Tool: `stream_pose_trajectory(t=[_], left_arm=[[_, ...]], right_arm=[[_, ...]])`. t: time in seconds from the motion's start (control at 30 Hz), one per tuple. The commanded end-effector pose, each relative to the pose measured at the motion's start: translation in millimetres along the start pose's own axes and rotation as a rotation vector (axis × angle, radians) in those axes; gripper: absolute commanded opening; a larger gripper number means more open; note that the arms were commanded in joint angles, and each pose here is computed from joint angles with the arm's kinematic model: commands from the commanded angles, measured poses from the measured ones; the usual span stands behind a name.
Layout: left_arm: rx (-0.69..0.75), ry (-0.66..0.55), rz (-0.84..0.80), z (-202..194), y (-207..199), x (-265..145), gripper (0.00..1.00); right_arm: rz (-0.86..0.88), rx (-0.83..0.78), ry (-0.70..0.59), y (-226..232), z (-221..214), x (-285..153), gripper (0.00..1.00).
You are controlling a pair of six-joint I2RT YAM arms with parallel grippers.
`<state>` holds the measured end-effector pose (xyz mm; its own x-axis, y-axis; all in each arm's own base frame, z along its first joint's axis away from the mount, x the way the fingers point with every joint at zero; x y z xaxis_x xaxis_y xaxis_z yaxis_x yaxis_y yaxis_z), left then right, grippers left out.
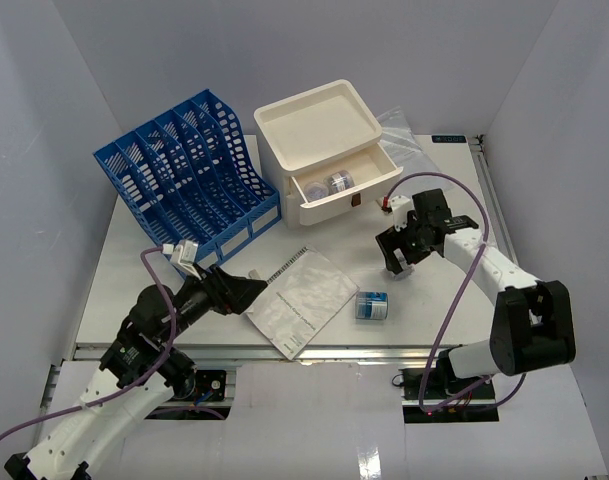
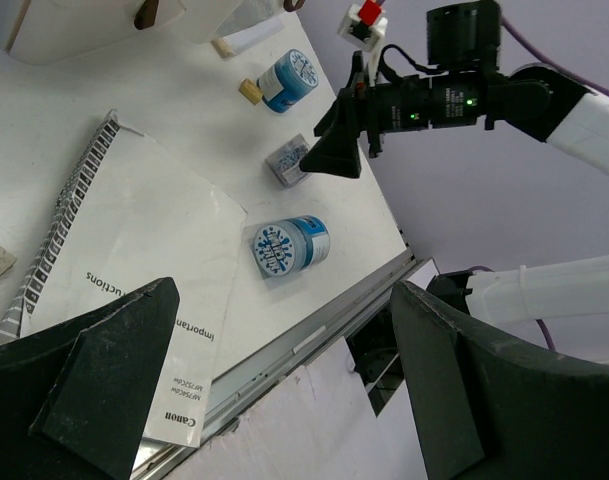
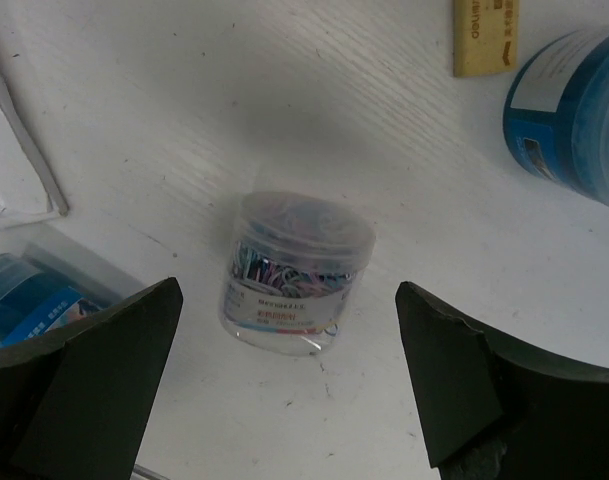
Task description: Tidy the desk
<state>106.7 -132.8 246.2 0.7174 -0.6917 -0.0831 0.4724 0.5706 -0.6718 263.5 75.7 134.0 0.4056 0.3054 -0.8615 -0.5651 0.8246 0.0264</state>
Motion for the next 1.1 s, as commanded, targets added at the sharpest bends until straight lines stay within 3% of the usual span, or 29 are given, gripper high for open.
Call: stream_pose_trajectory(t=[0.0, 0.07, 0.37, 0.57, 0.7, 0.97, 1.07], left_arm=[[-0.01, -0.007, -0.017, -1.7, 0.2, -1.1, 0.98], [-0.011, -0.005, -0.016, -2.5, 0.8, -1.3, 0.98], [-0.016, -0.002, -0.004, -5.8, 4.5, -1.1, 0.98], [-0.018, -0.006, -0.008, -5.2, 3.6, -2.0, 0.98], [-0.013, -0.006, -0.008, -4.1, 2.8, -2.6, 0.98], [-0.016, 0.002, 0.0, -4.0, 3.6, 3.3, 0.98], [-0.016, 0.01, -0.007, -2.9, 1.5, 5.6, 0.98]], right_arm=[[-0.018, 0.028, -0.013, -6.0, 5.0, 17.5, 0.97], [-0.014, 0.035, 0.006, -5.7, 0.9, 22.6, 0.98], [-0.007, 0.028, 0.043, -3.1, -13.8, 26.0, 0.72], [0.002, -0.003, -0.009, 1.2, -10.4, 8.5, 0.5], [0.036, -0.056, -0.137, 9.5, 11.2, -29.5, 0.42], [0.072, -0.197, -0.563, 33.6, 93.1, -147.6, 0.4], [0.066, -0.199, -0.669, 38.2, 125.2, -168.2, 0.4]])
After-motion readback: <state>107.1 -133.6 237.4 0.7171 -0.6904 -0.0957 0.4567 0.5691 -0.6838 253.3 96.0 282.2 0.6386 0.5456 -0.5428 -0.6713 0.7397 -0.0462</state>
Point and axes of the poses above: each gripper's point midway between its finger pads, its own x axis out along the fingers, its own y axis along the line the jaws close on, z = x × y, the point moved 7 cm from there along -x, back along the fingers, and after that the axes turned 3 degrees about x, right-handed, at the moved point
